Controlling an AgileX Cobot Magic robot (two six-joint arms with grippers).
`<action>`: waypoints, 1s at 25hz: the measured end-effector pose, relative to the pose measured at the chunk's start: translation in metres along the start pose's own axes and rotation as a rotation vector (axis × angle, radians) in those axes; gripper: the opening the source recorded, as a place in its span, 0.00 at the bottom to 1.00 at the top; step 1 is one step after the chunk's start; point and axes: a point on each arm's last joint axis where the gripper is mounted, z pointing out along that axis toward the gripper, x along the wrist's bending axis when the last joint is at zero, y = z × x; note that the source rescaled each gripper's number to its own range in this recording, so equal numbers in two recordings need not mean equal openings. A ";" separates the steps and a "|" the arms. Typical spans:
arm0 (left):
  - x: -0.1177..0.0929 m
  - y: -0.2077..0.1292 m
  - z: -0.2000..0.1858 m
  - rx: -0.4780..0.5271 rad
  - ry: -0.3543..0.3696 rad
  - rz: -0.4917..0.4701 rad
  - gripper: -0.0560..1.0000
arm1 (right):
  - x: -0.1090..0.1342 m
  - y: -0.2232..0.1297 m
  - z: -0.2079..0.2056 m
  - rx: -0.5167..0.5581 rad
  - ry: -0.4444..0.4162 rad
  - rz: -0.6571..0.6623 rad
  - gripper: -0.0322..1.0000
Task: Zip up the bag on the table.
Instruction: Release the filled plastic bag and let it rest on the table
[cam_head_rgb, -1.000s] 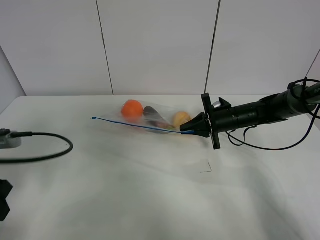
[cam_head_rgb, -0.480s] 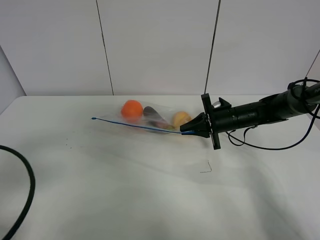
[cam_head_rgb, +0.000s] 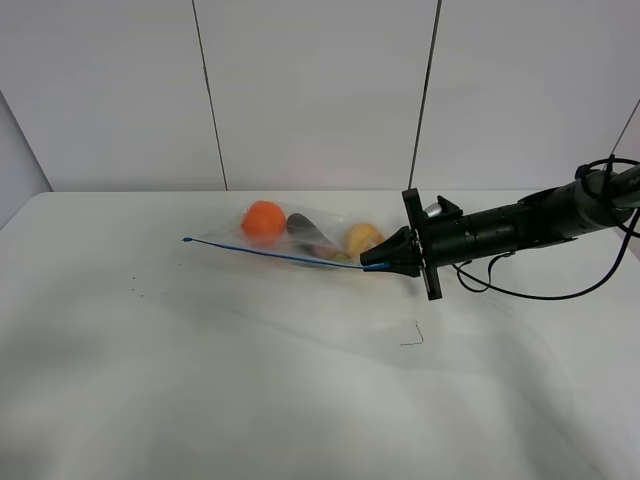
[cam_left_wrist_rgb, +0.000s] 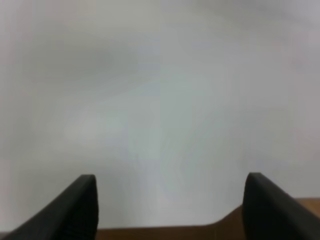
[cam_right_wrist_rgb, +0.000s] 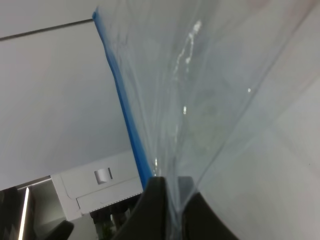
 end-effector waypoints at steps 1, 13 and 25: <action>0.000 -0.001 -0.002 -0.017 -0.003 0.003 0.95 | 0.000 0.000 0.000 0.000 -0.001 -0.004 0.03; 0.000 -0.015 -0.023 -0.178 -0.007 0.006 0.95 | 0.000 0.000 0.000 0.003 -0.003 -0.015 0.03; 0.000 -0.016 -0.024 -0.185 -0.010 0.009 0.95 | -0.001 -0.001 0.000 0.015 -0.013 -0.006 0.72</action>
